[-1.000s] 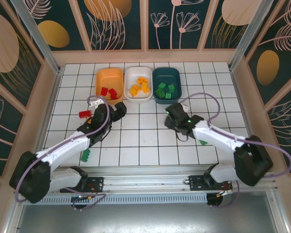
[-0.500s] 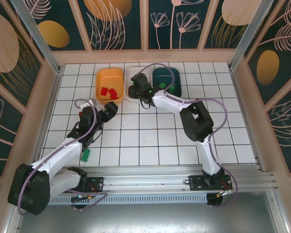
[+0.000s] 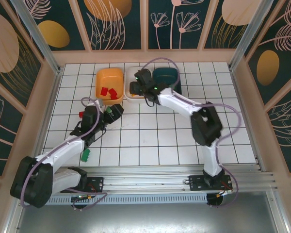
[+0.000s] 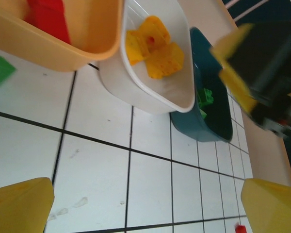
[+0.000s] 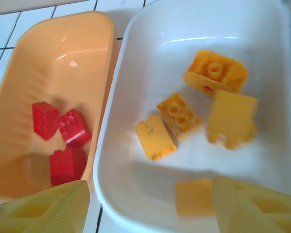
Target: Sort the legos into containers by color
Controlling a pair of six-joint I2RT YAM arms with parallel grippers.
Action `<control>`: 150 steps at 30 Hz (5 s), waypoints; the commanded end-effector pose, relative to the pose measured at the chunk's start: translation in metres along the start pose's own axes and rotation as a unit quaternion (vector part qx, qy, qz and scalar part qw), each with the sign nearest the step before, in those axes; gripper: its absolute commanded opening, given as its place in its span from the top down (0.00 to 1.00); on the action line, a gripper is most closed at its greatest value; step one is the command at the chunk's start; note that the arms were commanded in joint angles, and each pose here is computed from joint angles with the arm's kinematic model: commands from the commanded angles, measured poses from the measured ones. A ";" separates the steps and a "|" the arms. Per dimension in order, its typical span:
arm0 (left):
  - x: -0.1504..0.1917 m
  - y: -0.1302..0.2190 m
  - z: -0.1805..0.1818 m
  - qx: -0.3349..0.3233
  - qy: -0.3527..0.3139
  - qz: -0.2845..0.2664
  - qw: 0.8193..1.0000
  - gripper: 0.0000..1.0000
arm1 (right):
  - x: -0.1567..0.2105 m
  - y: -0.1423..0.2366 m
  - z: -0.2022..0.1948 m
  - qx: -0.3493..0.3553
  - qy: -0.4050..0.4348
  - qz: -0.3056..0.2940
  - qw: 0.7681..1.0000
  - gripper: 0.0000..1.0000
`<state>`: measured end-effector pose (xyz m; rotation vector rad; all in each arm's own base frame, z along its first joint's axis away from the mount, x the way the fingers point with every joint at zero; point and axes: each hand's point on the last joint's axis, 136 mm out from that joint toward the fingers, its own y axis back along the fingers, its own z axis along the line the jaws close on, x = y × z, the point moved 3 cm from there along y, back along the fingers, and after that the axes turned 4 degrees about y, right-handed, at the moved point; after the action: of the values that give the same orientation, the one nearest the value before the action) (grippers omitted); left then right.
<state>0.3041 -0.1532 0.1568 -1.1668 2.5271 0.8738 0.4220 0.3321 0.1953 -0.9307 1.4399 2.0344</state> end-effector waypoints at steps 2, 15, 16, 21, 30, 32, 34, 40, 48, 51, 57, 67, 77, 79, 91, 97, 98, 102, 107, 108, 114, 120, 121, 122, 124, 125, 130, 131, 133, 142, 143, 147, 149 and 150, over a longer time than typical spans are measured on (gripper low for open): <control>0.019 -0.014 -0.063 0.093 -0.071 0.033 0.993 0.02 | 0.013 0.081 -0.083 0.102 -0.085 -0.050 0.990 0.32; 0.116 -0.054 -0.116 0.182 -0.128 0.156 0.962 0.02 | 0.216 0.201 -0.284 0.262 -0.371 0.025 0.891 0.16; 0.116 -0.055 -0.117 0.182 -0.129 0.156 0.962 0.01 | 0.222 0.200 -0.285 0.261 -0.377 0.033 0.888 0.16; 0.112 -0.052 -0.114 0.166 -0.138 0.144 0.966 0.01 | 0.241 0.180 -0.283 0.244 -0.390 0.083 0.884 0.20; 0.108 -0.048 -0.106 0.147 -0.140 0.133 0.970 0.02 | 0.254 0.166 -0.276 0.212 -0.392 0.103 0.889 0.46; 0.108 -0.049 -0.106 0.145 -0.139 0.132 0.971 0.02 | 0.254 0.164 -0.276 0.208 -0.392 0.102 0.890 0.52; 0.109 -0.050 -0.106 0.144 -0.140 0.135 0.970 0.02 | 0.254 0.163 -0.276 0.206 -0.389 0.102 0.892 0.56; 0.104 -0.048 -0.105 0.133 -0.147 0.124 0.972 0.02 | 0.242 0.162 -0.269 0.181 -0.379 0.095 0.902 0.64; 0.074 -0.045 -0.092 0.045 -0.149 0.057 0.986 0.01 | 0.206 0.161 -0.239 0.137 -0.344 0.071 0.926 0.66; 0.048 -0.042 -0.069 -0.020 -0.116 0.019 0.993 0.02 | 0.176 0.157 -0.221 0.117 -0.318 0.047 0.940 0.67; 0.005 -0.026 -0.007 -0.088 -0.015 -0.027 0.996 0.01 | 0.097 0.127 -0.186 0.056 -0.269 -0.014 0.961 0.70; -0.003 0.015 0.015 -0.139 -0.015 -0.059 0.988 0.02 | 0.006 0.007 -0.162 0.044 -0.171 -0.013 0.984 0.59; -0.009 0.034 0.001 -0.102 -0.025 -0.077 0.991 0.02 | -0.040 0.043 -0.169 0.102 -0.135 -0.053 0.984 0.32; -0.005 0.028 -0.008 -0.073 -0.032 -0.062 0.995 0.02 | -0.036 0.072 -0.187 0.131 -0.153 -0.070 0.977 0.31; 0.075 -0.024 -0.050 0.055 -0.071 0.087 0.992 0.01 | 0.164 0.175 -0.332 0.306 -0.365 -0.012 0.879 0.10; 0.084 -0.031 -0.044 0.044 -0.085 0.107 0.990 0.02 | 0.189 0.159 -0.331 0.288 -0.367 0.036 0.883 0.11; 0.083 -0.030 -0.044 0.041 -0.088 0.104 0.990 0.01 | 0.189 0.151 -0.327 0.266 -0.361 0.042 0.893 0.12; 0.079 -0.027 -0.043 0.034 -0.098 0.095 0.990 0.01 | 0.196 0.129 -0.314 0.243 -0.341 0.084 0.904 0.16; 0.079 -0.028 -0.042 0.028 -0.098 0.097 0.990 0.02 | 0.195 0.116 -0.286 0.207 -0.338 0.103 0.912 0.18; 0.079 -0.028 -0.042 0.028 -0.098 0.097 0.990 0.01 | 0.194 0.115 -0.278 0.198 -0.339 0.104 0.914 0.18; 0.078 -0.030 -0.045 0.029 -0.099 0.098 0.990 0.02 | 0.183 0.105 -0.227 0.107 -0.345 0.117 0.925 0.19; 0.077 -0.030 -0.043 0.019 -0.102 0.094 0.990 0.02 | 0.193 0.116 -0.238 0.163 -0.296 0.137 0.931 0.22; 0.075 -0.029 -0.042 0.015 -0.103 0.091 0.990 0.01 | 0.199 0.116 -0.235 0.161 -0.287 0.151 0.932 0.24; 0.074 -0.029 -0.042 0.012 -0.104 0.089 0.991 0.01 | 0.203 0.116 -0.232 0.162 -0.275 0.160 0.934 0.24; 0.072 -0.029 -0.043 0.007 -0.108 0.082 0.991 0.01 | 0.212 0.114 -0.225 0.170 -0.244 0.188 0.936 0.25; 0.070 -0.029 -0.044 0.006 -0.109 0.081 0.991 0.01 | 0.214 0.112 -0.224 0.183 -0.228 0.198 0.936 0.25; 0.065 -0.029 -0.053 0.006 -0.117 0.079 0.990 0.02 | 0.225 0.106 -0.214 0.242 -0.156 0.227 0.930 0.30; 0.064 -0.028 -0.055 0.006 -0.120 0.079 0.990 0.02 | 0.225 0.105 -0.212 0.243 -0.150 0.226 0.931 0.33; 0.062 -0.026 -0.057 0.004 -0.123 0.076 0.989 0.02 | 0.226 0.102 -0.207 0.242 -0.141 0.225 0.933 0.41; 0.041 -0.007 -0.057 -0.034 -0.136 0.033 0.990 0.01 | 0.201 0.100 -0.181 0.199 -0.126 0.184 0.954 0.81; 0.037 -0.005 -0.059 -0.044 -0.138 0.026 0.989 0.02 | 0.193 0.100 -0.176 0.190 -0.125 0.172 0.959 0.82; 0.003 0.008 -0.050 -0.110 -0.121 -0.016 0.986 0.02 | 0.144 0.088 -0.135 0.127 -0.113 0.117 0.978 0.83; -0.019 0.015 -0.034 -0.129 -0.081 -0.030 0.988 0.01 | 0.116 0.075 -0.105 0.084 -0.101 0.092 0.987 0.83; -0.031 0.019 -0.022 -0.141 -0.053 -0.039 0.988 0.01 | 0.101 0.066 -0.084 0.053 -0.092 0.079 0.991 0.83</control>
<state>0.3060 -0.1824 0.2027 -1.0923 2.3199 1.1276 0.2955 0.1779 0.1035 -0.3981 1.7476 2.0016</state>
